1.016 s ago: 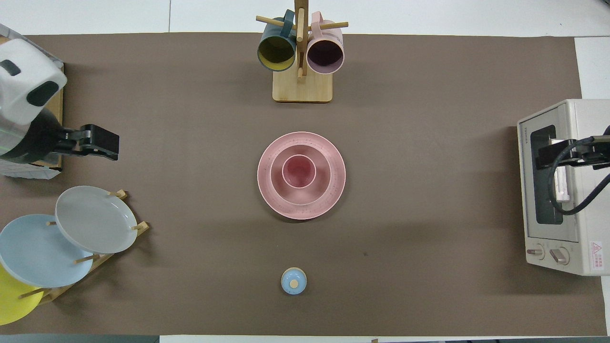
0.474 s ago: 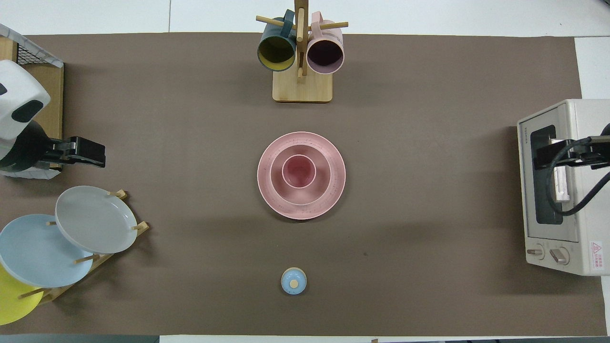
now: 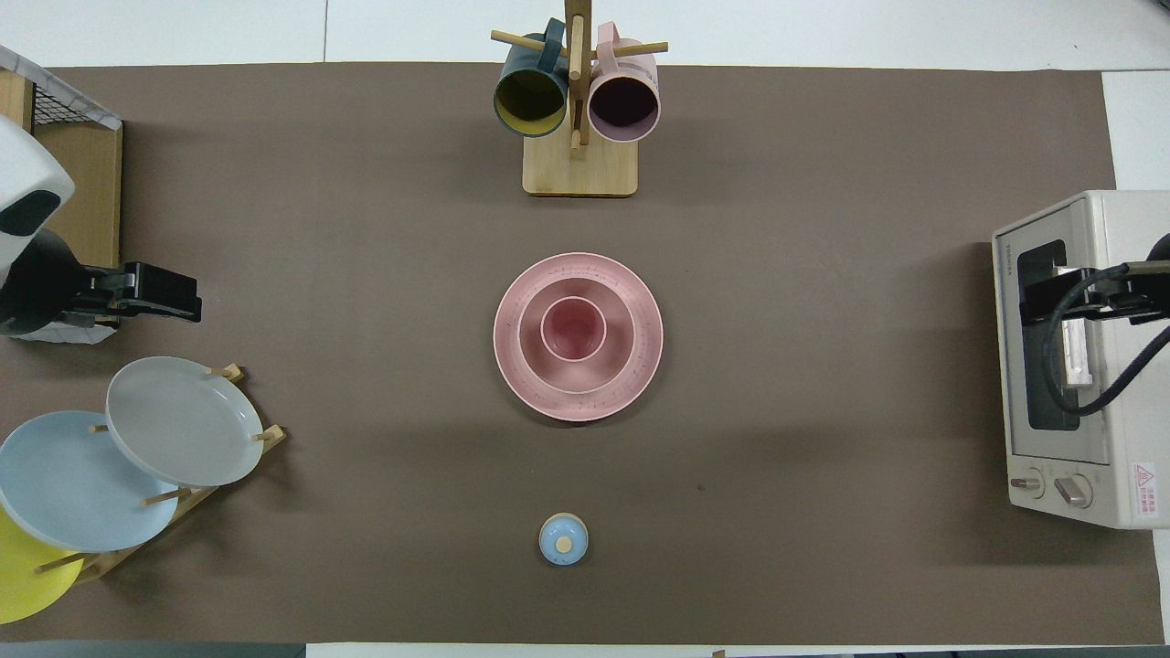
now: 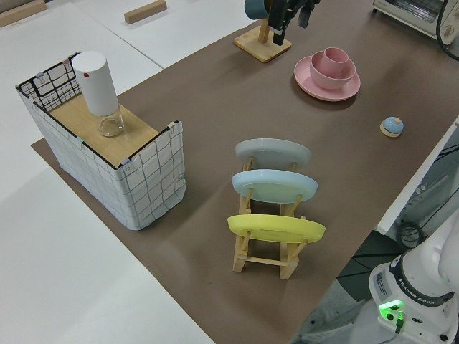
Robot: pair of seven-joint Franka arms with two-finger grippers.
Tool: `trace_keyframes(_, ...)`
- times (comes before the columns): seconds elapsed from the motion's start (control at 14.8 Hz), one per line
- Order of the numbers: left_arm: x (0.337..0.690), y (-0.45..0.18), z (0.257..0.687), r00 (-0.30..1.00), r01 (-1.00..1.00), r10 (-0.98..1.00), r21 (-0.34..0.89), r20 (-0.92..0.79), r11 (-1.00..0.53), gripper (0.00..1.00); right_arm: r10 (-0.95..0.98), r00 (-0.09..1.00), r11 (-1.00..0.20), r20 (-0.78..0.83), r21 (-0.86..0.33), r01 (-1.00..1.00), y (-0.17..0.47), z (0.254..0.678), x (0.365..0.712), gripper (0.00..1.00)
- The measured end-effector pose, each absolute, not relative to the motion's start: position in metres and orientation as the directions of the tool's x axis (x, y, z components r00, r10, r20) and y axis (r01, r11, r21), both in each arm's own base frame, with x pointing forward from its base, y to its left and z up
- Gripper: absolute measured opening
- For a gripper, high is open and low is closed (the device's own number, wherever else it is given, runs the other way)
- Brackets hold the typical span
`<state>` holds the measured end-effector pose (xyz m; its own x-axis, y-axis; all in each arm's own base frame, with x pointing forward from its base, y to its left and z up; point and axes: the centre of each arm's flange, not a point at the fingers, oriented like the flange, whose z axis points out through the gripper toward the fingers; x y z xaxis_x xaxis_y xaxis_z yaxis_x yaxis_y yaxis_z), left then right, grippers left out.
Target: Organize tableware
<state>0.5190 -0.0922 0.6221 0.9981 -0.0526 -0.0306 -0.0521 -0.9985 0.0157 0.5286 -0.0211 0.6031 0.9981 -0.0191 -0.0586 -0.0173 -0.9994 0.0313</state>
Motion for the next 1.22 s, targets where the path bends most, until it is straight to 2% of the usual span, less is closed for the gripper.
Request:
trace_keyframes(0.47, 0.520, -0.087, 0.640, 0.999, -0.039, -0.040, 0.035, -0.026, -0.999, 1.00, -0.018, 0.998, -0.999, -0.059, 0.031, -0.016, -0.020, 0.603, 0.529, 1.00)
trace_keyframes(1.22, 0.529, -0.074, 0.628, 0.999, -0.009, -0.012, 0.056, -0.053, -0.998, 1.00, -0.016, 0.998, -0.999, -0.059, 0.032, -0.014, -0.019, 0.603, 0.529, 1.00)
